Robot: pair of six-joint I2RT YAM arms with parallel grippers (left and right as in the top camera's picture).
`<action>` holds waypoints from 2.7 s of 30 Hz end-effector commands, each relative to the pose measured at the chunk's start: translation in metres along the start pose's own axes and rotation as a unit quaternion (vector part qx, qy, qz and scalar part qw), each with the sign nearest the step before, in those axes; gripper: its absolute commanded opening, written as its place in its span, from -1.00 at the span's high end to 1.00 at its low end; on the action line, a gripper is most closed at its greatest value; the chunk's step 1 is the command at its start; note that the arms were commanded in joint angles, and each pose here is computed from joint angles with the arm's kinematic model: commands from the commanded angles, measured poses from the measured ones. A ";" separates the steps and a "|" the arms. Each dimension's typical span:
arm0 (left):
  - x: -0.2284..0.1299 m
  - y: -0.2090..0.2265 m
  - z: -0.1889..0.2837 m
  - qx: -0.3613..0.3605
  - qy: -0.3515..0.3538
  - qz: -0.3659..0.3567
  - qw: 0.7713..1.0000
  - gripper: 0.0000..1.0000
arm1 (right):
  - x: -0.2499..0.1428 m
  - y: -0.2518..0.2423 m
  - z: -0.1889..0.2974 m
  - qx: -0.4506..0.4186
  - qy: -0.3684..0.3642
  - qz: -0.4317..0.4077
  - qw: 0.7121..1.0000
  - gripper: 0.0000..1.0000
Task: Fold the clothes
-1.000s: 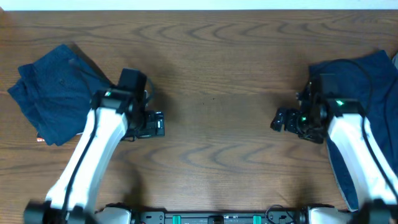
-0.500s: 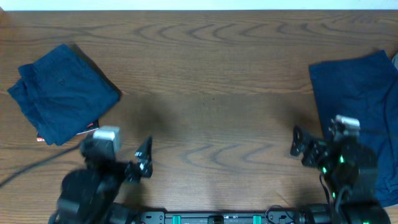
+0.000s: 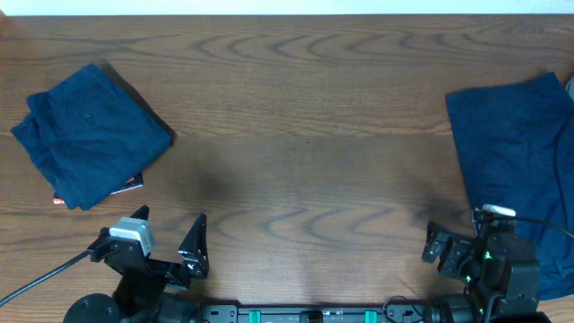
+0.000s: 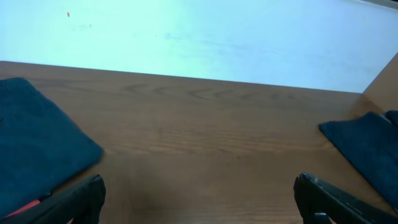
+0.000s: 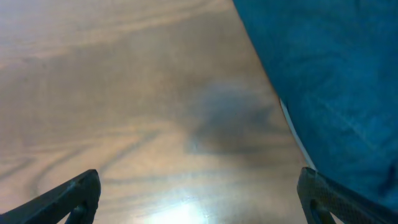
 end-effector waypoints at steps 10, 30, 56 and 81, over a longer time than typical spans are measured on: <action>-0.026 0.000 0.001 0.001 0.053 -0.007 0.999 -0.96 | -0.002 -0.002 -0.002 -0.006 0.001 0.000 1.000 -0.98; -0.085 0.000 0.015 -0.001 0.181 -0.012 0.983 -0.95 | 0.042 0.023 0.019 0.112 -0.214 0.047 0.969 -0.99; -0.085 0.000 0.015 -0.001 0.181 -0.012 0.983 -0.96 | 0.041 0.042 -0.066 0.186 -0.301 0.078 0.932 -0.98; -0.085 0.000 0.015 -0.001 0.181 -0.012 0.983 -0.95 | 0.041 0.042 -0.066 0.186 -0.301 0.078 0.932 -0.99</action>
Point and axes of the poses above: each gripper's point midway between its finger pads, its own z axis back along the fingers, its own y axis along the line the jaws close on, x = y × z, the point moved 1 cm from there along z, back along the fingers, and after that the axes turned 15 degrees about -z, right-handed, at the moved point
